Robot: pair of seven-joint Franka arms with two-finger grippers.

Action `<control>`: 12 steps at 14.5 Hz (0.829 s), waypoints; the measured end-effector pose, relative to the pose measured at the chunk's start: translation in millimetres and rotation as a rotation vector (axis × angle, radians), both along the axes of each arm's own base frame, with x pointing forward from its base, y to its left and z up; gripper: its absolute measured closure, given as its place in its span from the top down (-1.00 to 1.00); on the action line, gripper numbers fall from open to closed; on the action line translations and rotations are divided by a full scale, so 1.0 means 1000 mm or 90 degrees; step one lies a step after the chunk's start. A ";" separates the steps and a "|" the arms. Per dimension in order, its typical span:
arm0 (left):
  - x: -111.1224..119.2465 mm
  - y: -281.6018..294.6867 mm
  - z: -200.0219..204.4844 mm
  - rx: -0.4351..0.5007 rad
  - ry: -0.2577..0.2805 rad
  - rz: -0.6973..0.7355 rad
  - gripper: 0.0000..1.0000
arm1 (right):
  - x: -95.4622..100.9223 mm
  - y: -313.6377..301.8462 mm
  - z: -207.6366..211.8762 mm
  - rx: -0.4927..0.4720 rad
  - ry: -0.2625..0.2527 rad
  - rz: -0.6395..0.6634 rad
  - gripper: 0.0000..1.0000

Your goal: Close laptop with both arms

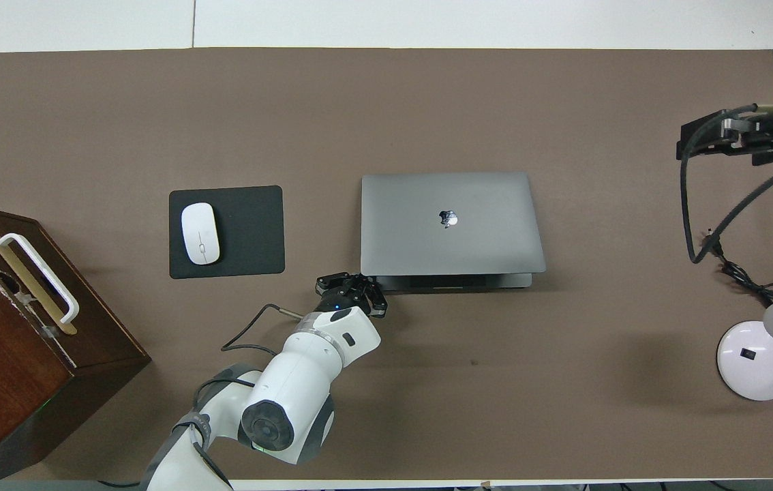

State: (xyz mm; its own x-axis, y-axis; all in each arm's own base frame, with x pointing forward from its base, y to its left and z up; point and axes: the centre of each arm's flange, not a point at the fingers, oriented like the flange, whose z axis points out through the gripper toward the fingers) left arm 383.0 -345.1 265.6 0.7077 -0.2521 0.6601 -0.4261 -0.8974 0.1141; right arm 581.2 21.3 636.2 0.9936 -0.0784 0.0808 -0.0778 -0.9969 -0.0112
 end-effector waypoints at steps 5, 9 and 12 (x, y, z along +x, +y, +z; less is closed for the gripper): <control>0.011 0.012 0.012 -0.012 0.052 0.037 -0.98 | -0.042 -0.021 0.000 -0.005 0.023 0.006 1.00; 0.024 0.032 0.062 -0.039 0.149 0.058 -0.98 | -0.044 -0.020 -0.003 -0.005 0.026 0.008 1.00; 0.029 0.054 0.096 -0.053 0.209 0.064 -0.98 | -0.044 -0.019 -0.004 -0.006 0.028 0.008 1.00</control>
